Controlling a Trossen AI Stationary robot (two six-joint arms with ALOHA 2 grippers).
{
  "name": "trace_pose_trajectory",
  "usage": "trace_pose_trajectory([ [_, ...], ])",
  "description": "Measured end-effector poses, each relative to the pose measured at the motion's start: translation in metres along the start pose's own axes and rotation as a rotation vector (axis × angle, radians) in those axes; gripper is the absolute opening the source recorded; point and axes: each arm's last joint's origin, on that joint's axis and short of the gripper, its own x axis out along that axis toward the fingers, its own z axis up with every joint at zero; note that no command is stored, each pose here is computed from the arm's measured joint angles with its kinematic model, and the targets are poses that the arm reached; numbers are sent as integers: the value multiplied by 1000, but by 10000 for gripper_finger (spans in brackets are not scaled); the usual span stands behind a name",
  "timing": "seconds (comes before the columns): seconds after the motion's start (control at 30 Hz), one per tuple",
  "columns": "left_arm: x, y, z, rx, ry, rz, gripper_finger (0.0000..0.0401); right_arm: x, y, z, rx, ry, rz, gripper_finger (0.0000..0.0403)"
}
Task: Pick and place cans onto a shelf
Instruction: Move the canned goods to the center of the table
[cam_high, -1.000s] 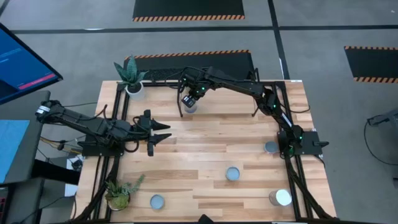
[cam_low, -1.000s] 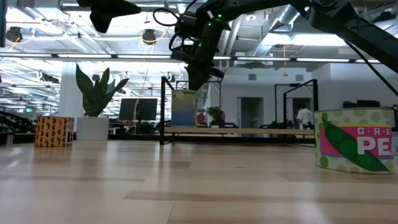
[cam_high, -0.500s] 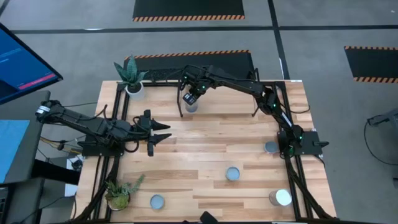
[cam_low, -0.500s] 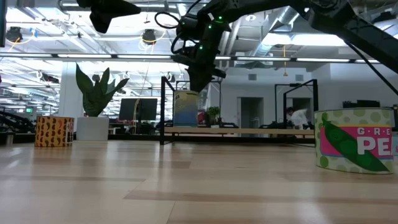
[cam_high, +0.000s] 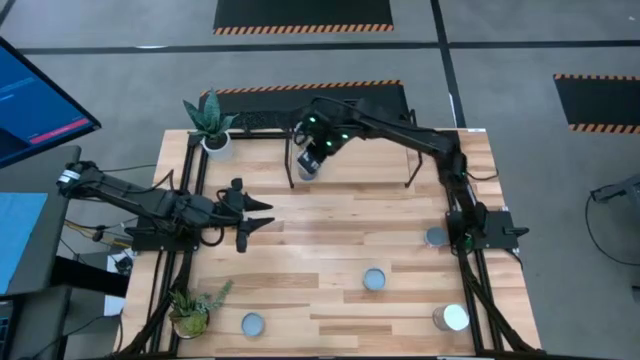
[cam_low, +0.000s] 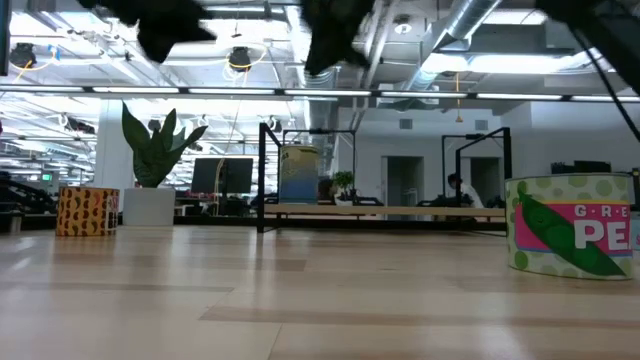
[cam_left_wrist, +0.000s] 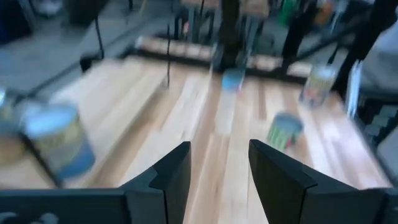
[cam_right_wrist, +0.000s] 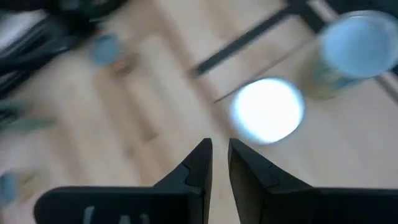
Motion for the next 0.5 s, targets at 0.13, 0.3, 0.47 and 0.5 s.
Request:
trace_pose_trajectory([
  [0.13, -7, 8, -14, -35, 139, 65, 153, -50, 32, -23, -61, 15, 55, 78],
  [0.3, -24, 24, -38, -79, 373, 222, 152, -105, 65, -58, -110, -6, 20, 78],
  [0.47, -43, 38, -62, -38, 668, 341, 98, -142, 84, -89, -69, -61, -102, 76],
  [0.5, -46, 40, -65, -35, 703, 369, 76, -147, 87, -94, -56, -78, -119, 75],
])
